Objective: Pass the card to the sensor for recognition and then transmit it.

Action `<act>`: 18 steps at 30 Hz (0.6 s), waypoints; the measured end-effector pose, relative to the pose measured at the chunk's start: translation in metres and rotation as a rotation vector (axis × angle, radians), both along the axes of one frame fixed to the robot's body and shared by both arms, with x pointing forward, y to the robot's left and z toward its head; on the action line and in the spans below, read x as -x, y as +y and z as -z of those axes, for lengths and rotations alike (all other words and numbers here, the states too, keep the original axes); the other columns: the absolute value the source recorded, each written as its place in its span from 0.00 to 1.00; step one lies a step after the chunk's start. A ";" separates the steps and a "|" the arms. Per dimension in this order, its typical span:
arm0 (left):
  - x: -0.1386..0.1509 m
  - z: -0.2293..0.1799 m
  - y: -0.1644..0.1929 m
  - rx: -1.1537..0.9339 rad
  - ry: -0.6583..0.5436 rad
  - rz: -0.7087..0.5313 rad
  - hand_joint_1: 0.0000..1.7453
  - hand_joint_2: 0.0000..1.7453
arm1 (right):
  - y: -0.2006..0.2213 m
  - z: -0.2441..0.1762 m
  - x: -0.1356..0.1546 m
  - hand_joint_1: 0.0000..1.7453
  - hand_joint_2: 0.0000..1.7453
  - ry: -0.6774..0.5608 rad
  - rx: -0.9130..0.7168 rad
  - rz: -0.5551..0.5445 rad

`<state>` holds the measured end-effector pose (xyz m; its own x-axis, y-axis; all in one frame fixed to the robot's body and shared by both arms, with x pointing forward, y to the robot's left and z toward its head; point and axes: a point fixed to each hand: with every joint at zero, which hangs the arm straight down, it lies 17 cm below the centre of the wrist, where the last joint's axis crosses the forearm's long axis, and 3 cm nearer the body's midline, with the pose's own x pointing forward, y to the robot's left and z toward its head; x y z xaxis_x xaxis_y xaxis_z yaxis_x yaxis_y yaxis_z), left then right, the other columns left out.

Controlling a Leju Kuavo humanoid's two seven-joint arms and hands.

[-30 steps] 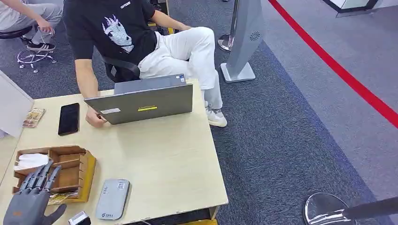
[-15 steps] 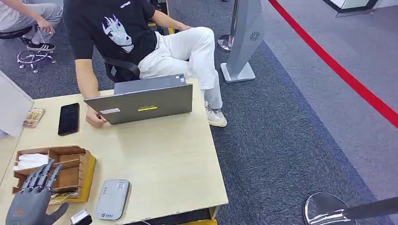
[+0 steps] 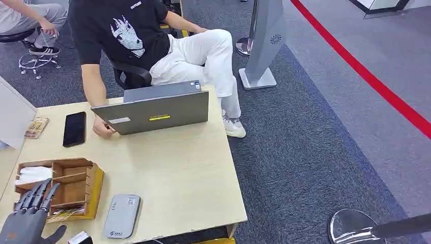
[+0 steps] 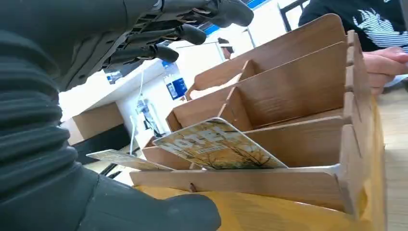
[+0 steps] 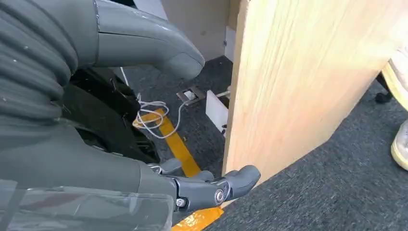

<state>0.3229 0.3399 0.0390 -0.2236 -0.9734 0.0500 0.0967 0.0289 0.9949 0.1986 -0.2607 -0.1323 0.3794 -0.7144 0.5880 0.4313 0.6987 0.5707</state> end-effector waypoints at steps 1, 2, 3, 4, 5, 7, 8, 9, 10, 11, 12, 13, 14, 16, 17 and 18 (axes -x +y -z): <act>0.001 0.000 0.001 -0.001 0.001 -0.001 0.00 1.00 | 0.000 0.000 0.000 0.00 1.00 0.000 0.000 0.001; 0.001 0.000 0.001 -0.002 0.003 -0.001 0.00 1.00 | 0.000 0.000 0.000 0.00 1.00 0.001 0.000 0.002; 0.002 0.000 0.000 -0.002 0.006 0.000 0.00 1.00 | 0.000 0.000 0.000 0.00 1.00 0.001 -0.001 0.002; 0.002 0.000 0.000 -0.003 0.006 0.001 0.00 1.00 | 0.000 0.000 0.000 0.00 1.00 0.002 -0.002 0.002; 0.003 -0.001 -0.001 -0.004 0.007 0.002 0.89 1.00 | 0.000 0.000 0.000 0.00 1.00 0.002 -0.002 0.002; 0.003 -0.001 -0.001 -0.005 0.009 0.001 1.00 1.00 | 0.000 0.000 0.000 0.00 1.00 0.002 -0.003 0.002; 0.003 -0.002 0.000 -0.005 0.010 -0.001 1.00 1.00 | 0.000 0.001 0.000 0.00 1.00 0.004 -0.003 0.001; 0.003 -0.001 0.000 -0.006 0.012 -0.003 1.00 1.00 | 0.000 0.001 0.000 0.00 1.00 0.004 -0.003 0.001; 0.003 -0.001 0.000 -0.006 0.013 -0.004 1.00 1.00 | 0.000 0.001 0.000 0.00 1.00 0.004 -0.003 0.001; 0.003 -0.001 0.000 -0.006 0.014 -0.004 1.00 1.00 | -0.001 0.001 0.001 0.00 1.00 0.004 -0.003 0.001; 0.003 -0.001 0.000 -0.006 0.016 -0.004 1.00 1.00 | -0.001 0.001 0.001 0.00 1.00 0.005 -0.001 0.001; 0.004 0.000 0.000 -0.006 0.017 -0.004 1.00 1.00 | -0.001 0.001 0.001 0.00 1.00 0.006 0.000 0.000; 0.004 0.000 0.000 -0.006 0.018 -0.004 1.00 1.00 | -0.001 0.001 0.001 0.00 1.00 0.007 0.001 0.002; 0.005 0.001 0.000 -0.005 0.022 -0.006 1.00 1.00 | -0.002 0.001 0.001 0.00 1.00 0.007 0.000 0.005; 0.006 0.002 0.000 -0.004 0.024 -0.007 1.00 1.00 | -0.002 0.001 0.001 0.00 1.00 0.007 0.000 0.006; 0.006 0.002 0.001 -0.004 0.026 -0.008 1.00 1.00 | -0.002 0.001 0.001 0.00 1.00 0.009 0.000 0.008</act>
<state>0.3164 0.3404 0.0365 -0.2148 -0.9753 0.0516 0.1220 0.0256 0.9922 0.1974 -0.2630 -0.1337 0.3788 -0.7175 0.5846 0.4417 0.6952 0.5671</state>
